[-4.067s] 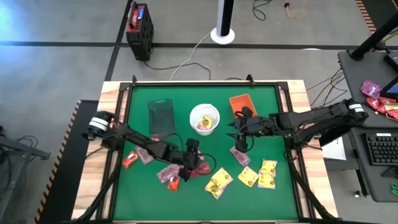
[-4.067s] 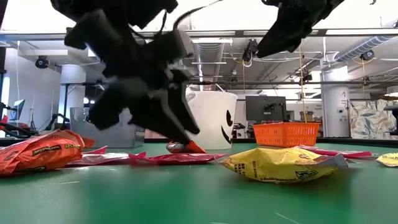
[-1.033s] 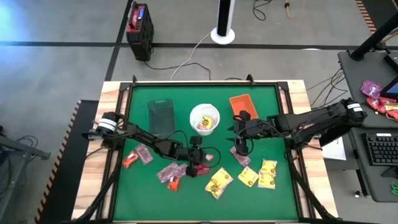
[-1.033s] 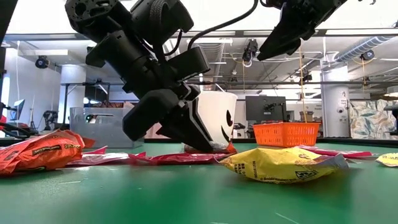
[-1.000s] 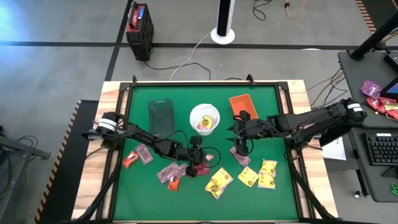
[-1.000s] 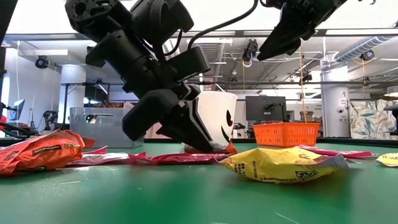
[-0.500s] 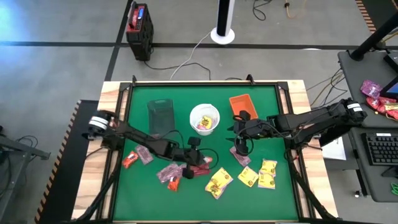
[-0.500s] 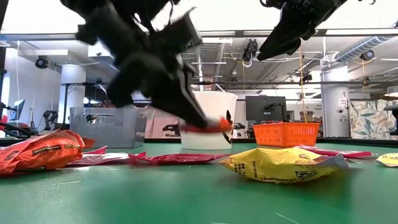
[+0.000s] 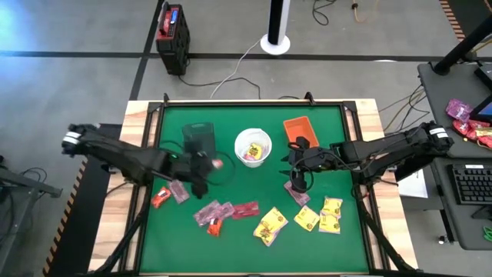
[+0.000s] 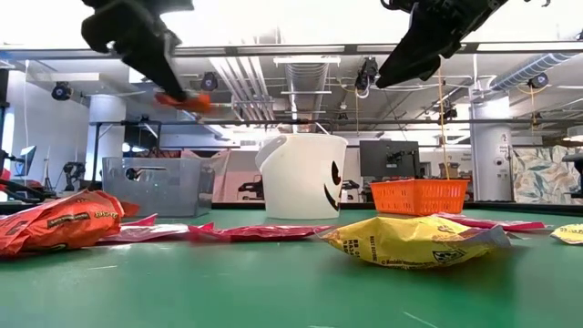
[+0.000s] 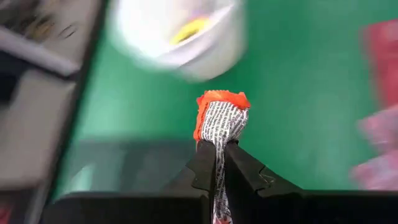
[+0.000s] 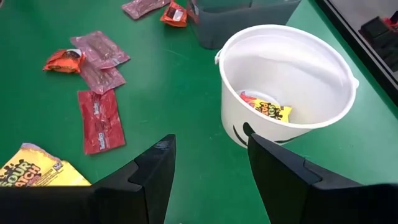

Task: Sort candy by brand, put in halloween buckets
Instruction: Put the orange chocolate into the black bin, then put the red candy into the orange bin

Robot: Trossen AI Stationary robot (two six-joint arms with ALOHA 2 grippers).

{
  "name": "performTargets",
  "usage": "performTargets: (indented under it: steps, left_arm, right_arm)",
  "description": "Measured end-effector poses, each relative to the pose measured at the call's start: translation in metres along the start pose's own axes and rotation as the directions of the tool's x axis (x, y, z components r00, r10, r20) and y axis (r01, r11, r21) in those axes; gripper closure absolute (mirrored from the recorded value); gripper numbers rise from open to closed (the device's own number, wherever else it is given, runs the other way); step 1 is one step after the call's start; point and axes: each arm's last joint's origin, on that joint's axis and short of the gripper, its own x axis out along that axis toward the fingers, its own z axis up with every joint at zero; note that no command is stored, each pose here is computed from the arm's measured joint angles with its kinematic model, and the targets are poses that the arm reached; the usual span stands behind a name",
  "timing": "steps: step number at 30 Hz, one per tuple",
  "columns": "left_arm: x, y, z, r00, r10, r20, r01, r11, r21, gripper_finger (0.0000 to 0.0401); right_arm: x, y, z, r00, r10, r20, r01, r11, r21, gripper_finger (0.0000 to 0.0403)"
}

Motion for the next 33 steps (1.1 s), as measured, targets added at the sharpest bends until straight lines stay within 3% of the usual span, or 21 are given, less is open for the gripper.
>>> performTargets:
  steps: [5,11,16,24,28,30,33]
  left_arm:
    - [-0.008,0.035,-0.019,0.995,0.094,-0.045,-0.099,0.988,-0.121,0.0398]
    - [0.018,0.056,-0.048,0.974,0.179,-0.138,-0.203,0.961,-0.189,0.0394]
    - [0.031,0.061,-0.050,0.984,0.116,-0.132,-0.139,0.973,-0.182,0.0355]
    - [0.025,0.066,-0.045,0.987,0.116,-0.112,-0.129,0.984,-0.124,0.0295]
    - [0.014,0.062,-0.037,0.998,-0.049,-0.038,0.042,0.985,-0.166,0.0286]
    - [0.008,0.056,-0.033,0.988,-0.153,0.026,0.155,0.970,-0.186,0.0285]
    - [0.000,0.041,-0.029,0.964,-0.219,0.153,0.243,0.956,-0.161,0.0287]
  right_arm:
    - [0.000,0.000,0.001,1.000,0.000,0.008,0.000,1.000,0.003,0.0209]
    - [0.000,0.000,0.001,1.000,0.000,0.008,0.000,1.000,0.007,0.0209]
    - [0.000,0.000,0.001,1.000,-0.001,0.016,0.001,1.000,0.020,0.0209]
    - [0.000,-0.002,0.002,0.998,-0.062,0.032,0.058,0.991,0.122,0.0209]
    - [0.000,0.001,0.002,0.999,-0.042,0.035,0.034,0.981,0.191,0.0209]
    - [-0.001,0.005,0.002,0.999,-0.019,0.035,0.013,0.982,0.188,0.0209]
    - [-0.003,0.014,0.001,0.999,0.009,0.042,-0.016,0.983,0.180,0.0209]
